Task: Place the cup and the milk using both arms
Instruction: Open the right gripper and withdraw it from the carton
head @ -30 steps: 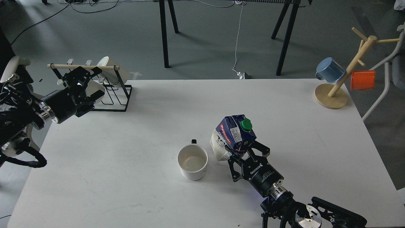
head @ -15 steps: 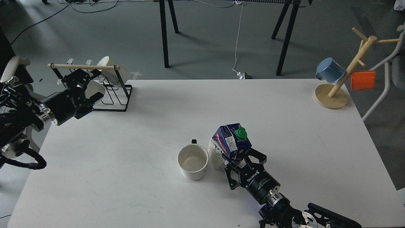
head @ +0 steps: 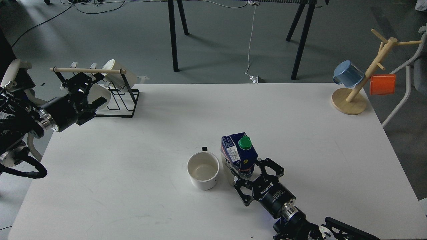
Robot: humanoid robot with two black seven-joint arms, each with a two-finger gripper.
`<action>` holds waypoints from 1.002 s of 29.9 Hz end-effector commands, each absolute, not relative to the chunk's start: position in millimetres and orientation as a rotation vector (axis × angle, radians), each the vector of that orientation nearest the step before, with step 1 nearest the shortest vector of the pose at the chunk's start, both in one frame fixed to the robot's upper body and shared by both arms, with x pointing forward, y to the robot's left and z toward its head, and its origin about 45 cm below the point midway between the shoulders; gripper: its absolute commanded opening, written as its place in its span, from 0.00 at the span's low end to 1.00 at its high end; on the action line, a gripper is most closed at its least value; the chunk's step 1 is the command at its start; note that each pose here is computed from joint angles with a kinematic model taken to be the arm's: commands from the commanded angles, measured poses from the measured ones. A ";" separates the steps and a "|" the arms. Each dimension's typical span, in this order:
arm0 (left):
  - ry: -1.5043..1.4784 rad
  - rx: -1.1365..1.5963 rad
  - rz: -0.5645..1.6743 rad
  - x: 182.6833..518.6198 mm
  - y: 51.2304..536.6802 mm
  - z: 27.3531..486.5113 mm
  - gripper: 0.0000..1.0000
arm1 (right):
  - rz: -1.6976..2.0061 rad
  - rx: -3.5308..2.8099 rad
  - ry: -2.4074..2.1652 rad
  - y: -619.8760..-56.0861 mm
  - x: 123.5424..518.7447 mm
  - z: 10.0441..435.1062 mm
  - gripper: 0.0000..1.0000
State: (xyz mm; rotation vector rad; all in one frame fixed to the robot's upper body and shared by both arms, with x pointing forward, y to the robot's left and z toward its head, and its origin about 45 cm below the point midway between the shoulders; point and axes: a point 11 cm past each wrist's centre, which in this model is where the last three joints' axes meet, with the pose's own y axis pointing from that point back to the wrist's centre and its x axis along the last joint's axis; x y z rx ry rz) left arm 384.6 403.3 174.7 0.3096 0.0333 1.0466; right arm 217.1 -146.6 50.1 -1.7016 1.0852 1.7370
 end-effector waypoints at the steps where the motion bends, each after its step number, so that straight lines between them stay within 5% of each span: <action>1: 0.034 0.309 1.044 384.8 402.1 174.1 0.99 | 1.749 -1.695 1.085 -147.6 211.2 48.9 0.99; 12: 0.035 0.308 1.045 384.8 402.1 174.2 0.99 | 1.776 -1.721 1.090 -171.9 180.0 56.3 0.99; 20: 0.034 0.309 1.046 384.7 402.8 174.5 0.99 | 1.747 -1.780 1.289 -259.8 153.1 67.9 0.99; 30: 0.049 0.314 1.056 379.1 407.5 169.2 0.99 | 0.976 -1.769 1.677 -443.0 267.8 170.1 0.99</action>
